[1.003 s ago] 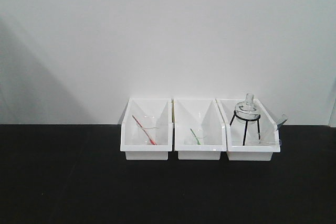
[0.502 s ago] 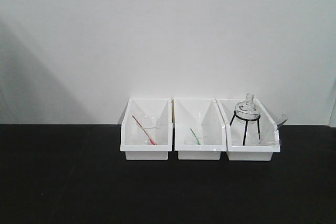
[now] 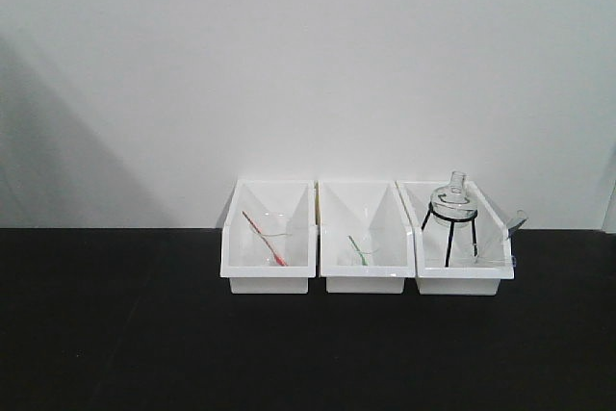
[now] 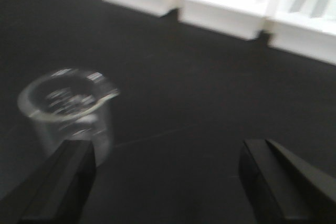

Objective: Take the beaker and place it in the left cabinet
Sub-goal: 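Close the right gripper around the beaker and lift it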

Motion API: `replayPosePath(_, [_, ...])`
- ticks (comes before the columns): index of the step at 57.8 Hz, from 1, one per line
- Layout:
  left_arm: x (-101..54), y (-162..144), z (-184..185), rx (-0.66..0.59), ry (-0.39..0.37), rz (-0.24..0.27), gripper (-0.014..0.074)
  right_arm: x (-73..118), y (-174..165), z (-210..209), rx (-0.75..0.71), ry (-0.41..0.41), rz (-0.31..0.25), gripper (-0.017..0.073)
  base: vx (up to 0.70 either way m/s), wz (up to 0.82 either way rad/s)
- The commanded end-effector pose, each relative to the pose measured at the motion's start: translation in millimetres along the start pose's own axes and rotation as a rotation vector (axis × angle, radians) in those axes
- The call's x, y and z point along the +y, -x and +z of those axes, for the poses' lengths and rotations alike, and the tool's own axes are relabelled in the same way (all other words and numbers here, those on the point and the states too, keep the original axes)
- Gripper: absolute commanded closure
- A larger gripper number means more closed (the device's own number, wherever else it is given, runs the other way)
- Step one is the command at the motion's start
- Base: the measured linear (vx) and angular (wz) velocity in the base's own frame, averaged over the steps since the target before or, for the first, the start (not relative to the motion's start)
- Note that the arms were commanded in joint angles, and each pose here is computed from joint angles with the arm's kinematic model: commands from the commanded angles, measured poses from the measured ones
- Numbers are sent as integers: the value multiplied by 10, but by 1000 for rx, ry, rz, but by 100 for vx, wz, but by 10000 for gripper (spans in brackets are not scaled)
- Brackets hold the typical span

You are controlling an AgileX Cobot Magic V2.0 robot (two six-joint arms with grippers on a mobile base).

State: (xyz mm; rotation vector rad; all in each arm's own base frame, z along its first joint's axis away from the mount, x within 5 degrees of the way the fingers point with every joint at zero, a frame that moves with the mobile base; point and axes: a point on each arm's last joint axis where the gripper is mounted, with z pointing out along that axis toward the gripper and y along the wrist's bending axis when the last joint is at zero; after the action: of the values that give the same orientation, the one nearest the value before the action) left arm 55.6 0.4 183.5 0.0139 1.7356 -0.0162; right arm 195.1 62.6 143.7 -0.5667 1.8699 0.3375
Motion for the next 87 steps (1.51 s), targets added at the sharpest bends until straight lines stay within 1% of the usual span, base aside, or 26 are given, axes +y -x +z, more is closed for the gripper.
replayPosePath(1, [-13, 109, -26, -104, -16, -9, 590, 78, 92, 73, -123, 116, -47, -68, 0, 0])
replayPosePath(11, [-13, 109, -26, -104, -16, -9, 590, 103, 0, 162, -170, 163, 10, -68, 0, 0])
replayPosePath(20, [-13, 109, -26, -104, -16, -9, 590, 215, -96, 232, -154, 230, 28, -68, 0, 0])
replayPosePath(26, [-13, 109, -26, -104, -16, -9, 590, 293, -119, 340, -146, 249, 31, -68, 0, 0])
replayPosePath(31, [-13, 109, -26, -104, -16, -9, 590, 330, -116, 458, -146, 237, 40, -68, 0, 0])
replayPosePath(38, [-13, 109, -26, -104, -16, -9, 590, 312, -94, 631, -160, 159, 72, -66, 0, 0])
replayPosePath(43, [-13, 109, -26, -104, -16, -9, 590, 326, -90, 714, -164, 141, 89, -64, 0, 0])
replayPosePath(52, [-13, 109, -26, -104, -16, -9, 590, 407, -50, 841, -188, 183, 74, -62, 0, 0])
replayPosePath(77, [-13, 109, -26, -104, -16, -9, 590, 342, 67, 1260, -263, 178, 57, -48, 0, 0])
replayPosePath(81, [-13, 109, -26, -104, -16, -9, 590, 340, 60, 1292, -264, 180, 57, -36, 0, 0])
replayPosePath(87, [-13, 109, -26, -104, -16, -9, 590, 337, 54, 1319, -267, 180, 57, 7, 0, 0])
